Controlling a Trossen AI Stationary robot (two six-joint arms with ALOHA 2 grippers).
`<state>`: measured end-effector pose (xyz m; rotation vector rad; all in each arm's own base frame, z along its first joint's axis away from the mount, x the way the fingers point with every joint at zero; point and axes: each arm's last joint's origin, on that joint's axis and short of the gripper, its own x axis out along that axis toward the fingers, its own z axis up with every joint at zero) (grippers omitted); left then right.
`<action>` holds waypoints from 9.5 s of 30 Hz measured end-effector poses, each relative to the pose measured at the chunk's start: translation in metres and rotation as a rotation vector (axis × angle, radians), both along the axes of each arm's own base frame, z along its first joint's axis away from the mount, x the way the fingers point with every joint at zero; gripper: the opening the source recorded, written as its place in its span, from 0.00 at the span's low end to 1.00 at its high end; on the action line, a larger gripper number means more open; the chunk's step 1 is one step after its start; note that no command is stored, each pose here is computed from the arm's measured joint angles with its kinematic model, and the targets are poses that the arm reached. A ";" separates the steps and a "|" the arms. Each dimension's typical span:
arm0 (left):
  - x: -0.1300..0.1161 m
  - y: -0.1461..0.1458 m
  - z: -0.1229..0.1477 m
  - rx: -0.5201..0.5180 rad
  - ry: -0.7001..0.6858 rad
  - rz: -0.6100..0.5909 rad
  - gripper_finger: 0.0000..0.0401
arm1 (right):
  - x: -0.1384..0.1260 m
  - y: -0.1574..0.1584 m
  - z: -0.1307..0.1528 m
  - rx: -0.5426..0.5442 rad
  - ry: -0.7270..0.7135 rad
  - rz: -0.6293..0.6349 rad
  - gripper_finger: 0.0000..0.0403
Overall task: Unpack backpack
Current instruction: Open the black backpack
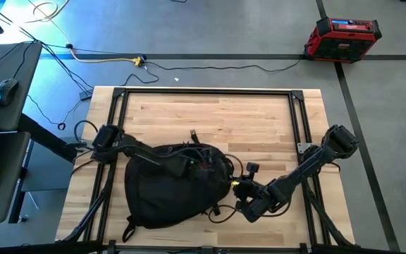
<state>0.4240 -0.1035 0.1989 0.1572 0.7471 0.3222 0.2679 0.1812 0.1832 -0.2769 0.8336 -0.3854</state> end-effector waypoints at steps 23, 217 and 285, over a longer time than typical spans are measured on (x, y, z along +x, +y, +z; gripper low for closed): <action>-0.003 0.017 -0.029 0.007 0.155 -0.411 0.34 | 0.009 0.015 -0.018 0.117 0.136 0.202 0.00; -0.037 -0.045 -0.005 0.672 0.332 -0.316 0.00 | -0.002 0.004 -0.001 -0.090 0.049 0.097 0.00; -0.007 0.016 -0.039 0.954 0.514 -0.070 0.00 | -0.006 0.012 -0.001 -0.050 -0.070 -0.001 0.00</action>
